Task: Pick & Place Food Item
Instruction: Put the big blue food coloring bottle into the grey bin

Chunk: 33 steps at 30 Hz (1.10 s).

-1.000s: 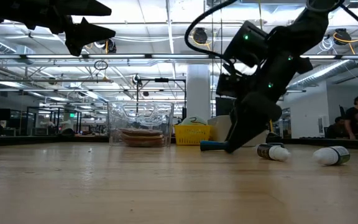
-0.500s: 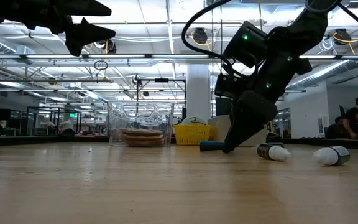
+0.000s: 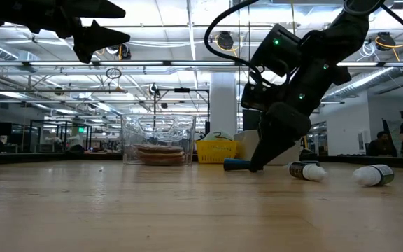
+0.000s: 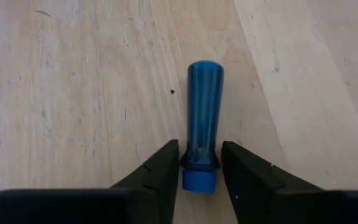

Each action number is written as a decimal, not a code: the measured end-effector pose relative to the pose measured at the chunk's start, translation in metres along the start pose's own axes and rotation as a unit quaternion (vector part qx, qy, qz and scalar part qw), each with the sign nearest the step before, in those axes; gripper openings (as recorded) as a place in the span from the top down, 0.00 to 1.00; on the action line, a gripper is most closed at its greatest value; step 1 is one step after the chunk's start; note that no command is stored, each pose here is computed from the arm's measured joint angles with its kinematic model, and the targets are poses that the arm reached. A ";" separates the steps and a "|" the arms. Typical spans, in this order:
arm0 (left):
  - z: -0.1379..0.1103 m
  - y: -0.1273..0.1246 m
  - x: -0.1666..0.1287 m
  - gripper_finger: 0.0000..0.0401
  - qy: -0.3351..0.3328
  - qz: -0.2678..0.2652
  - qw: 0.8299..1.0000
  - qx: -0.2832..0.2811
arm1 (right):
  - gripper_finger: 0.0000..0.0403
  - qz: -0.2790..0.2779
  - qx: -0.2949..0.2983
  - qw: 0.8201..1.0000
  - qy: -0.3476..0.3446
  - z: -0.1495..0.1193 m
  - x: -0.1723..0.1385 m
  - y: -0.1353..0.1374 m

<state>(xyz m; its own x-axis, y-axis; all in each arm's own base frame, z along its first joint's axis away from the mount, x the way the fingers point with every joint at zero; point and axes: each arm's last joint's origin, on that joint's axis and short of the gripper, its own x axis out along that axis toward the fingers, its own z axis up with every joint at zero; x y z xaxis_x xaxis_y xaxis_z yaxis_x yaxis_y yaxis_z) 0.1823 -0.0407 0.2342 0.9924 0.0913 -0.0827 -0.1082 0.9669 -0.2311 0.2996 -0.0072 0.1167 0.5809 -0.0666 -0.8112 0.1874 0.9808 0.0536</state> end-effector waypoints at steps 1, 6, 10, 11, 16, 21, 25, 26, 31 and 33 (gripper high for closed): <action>0.000 0.000 0.000 0.37 0.000 0.000 1.000 0.000 | 0.73 0.000 0.000 1.000 0.000 0.000 0.000 0.000; 0.000 0.000 0.000 0.37 0.000 0.000 1.000 0.000 | 0.78 0.000 -0.001 1.000 0.000 0.000 0.000 0.000; 0.000 0.000 0.000 0.37 0.000 0.000 1.000 0.000 | 0.80 0.002 0.000 1.000 -0.001 0.000 0.000 0.000; 0.000 0.000 0.000 0.37 0.000 0.000 1.000 0.000 | 0.80 0.002 0.000 1.000 -0.001 0.000 0.000 0.000; 0.000 0.000 0.000 0.37 0.000 0.000 1.000 0.000 | 0.79 0.003 0.000 1.000 -0.004 0.001 -0.001 0.000; 0.000 0.000 0.000 0.37 0.000 0.000 1.000 0.000 | 0.79 0.004 0.000 1.000 -0.009 0.003 -0.005 0.000; 0.000 0.000 0.000 0.37 0.000 0.000 1.000 0.000 | 0.79 0.004 0.001 1.000 -0.016 0.005 -0.012 0.000; 0.000 0.000 0.000 0.37 0.000 0.000 1.000 0.000 | 0.79 0.005 0.001 1.000 -0.020 0.006 -0.014 0.000; 0.000 0.000 0.000 0.37 0.000 0.000 1.000 0.000 | 0.79 0.006 0.005 0.999 -0.040 0.013 -0.027 -0.002; 0.000 0.000 0.000 0.37 0.000 0.000 1.000 0.000 | 0.79 0.005 0.008 0.999 -0.051 0.016 -0.033 -0.004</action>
<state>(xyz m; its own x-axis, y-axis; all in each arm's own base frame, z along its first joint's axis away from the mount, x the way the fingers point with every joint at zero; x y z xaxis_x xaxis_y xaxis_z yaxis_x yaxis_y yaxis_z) 0.1823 -0.0407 0.2342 0.9924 0.0913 -0.0827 -0.1082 0.9669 -0.2310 0.2920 -0.0119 0.1525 0.6601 -0.0753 -0.7474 0.1934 0.9784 0.0723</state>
